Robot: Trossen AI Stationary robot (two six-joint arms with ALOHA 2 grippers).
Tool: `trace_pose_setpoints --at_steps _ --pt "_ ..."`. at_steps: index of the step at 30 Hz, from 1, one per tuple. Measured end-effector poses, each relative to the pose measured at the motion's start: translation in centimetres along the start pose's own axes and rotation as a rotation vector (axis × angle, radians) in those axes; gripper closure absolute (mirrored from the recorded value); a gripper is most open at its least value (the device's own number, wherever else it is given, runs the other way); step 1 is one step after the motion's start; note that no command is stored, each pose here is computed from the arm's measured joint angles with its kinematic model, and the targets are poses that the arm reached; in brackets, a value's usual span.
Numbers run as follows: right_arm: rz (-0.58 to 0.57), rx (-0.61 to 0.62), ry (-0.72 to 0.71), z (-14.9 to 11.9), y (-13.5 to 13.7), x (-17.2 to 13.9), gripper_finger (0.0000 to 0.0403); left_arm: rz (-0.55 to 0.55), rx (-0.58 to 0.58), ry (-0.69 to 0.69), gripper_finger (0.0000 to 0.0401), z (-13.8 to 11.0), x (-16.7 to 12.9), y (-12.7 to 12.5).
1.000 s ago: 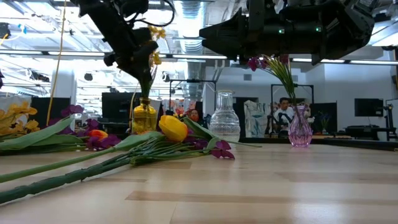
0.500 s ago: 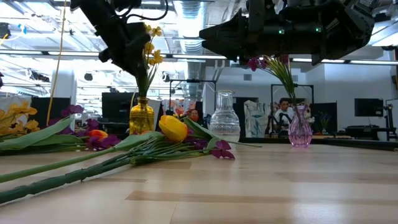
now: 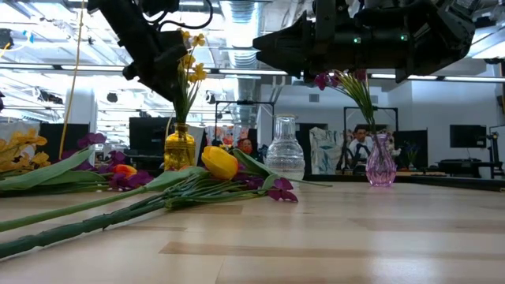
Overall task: Sort flowers into vase by color
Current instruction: Put the yellow flowers into the yellow vase
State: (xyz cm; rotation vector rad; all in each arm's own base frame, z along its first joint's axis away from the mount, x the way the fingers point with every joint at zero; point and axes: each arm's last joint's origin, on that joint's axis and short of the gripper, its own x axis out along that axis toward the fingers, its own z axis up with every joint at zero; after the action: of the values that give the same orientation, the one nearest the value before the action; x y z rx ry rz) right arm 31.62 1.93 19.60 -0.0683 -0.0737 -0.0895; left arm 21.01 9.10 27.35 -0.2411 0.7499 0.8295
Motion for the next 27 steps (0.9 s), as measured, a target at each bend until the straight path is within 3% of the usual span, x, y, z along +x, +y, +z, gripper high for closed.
trace_pose_setpoints --at_steps 7,19,27 --pt "0.000 0.000 0.000 0.0 0.0 0.0 0.0148 0.001 0.011 0.002 0.0250 0.0 0.0 0.0" --pt "0.000 0.000 0.000 0.0 0.0 0.0 0.0148 0.024 0.047 0.063 0.0175 -0.7 0.0 0.2" --pt "0.000 0.000 0.000 0.0 0.0 0.0 0.0148 -0.067 0.083 0.142 0.0173 -1.2 -0.1 0.1"
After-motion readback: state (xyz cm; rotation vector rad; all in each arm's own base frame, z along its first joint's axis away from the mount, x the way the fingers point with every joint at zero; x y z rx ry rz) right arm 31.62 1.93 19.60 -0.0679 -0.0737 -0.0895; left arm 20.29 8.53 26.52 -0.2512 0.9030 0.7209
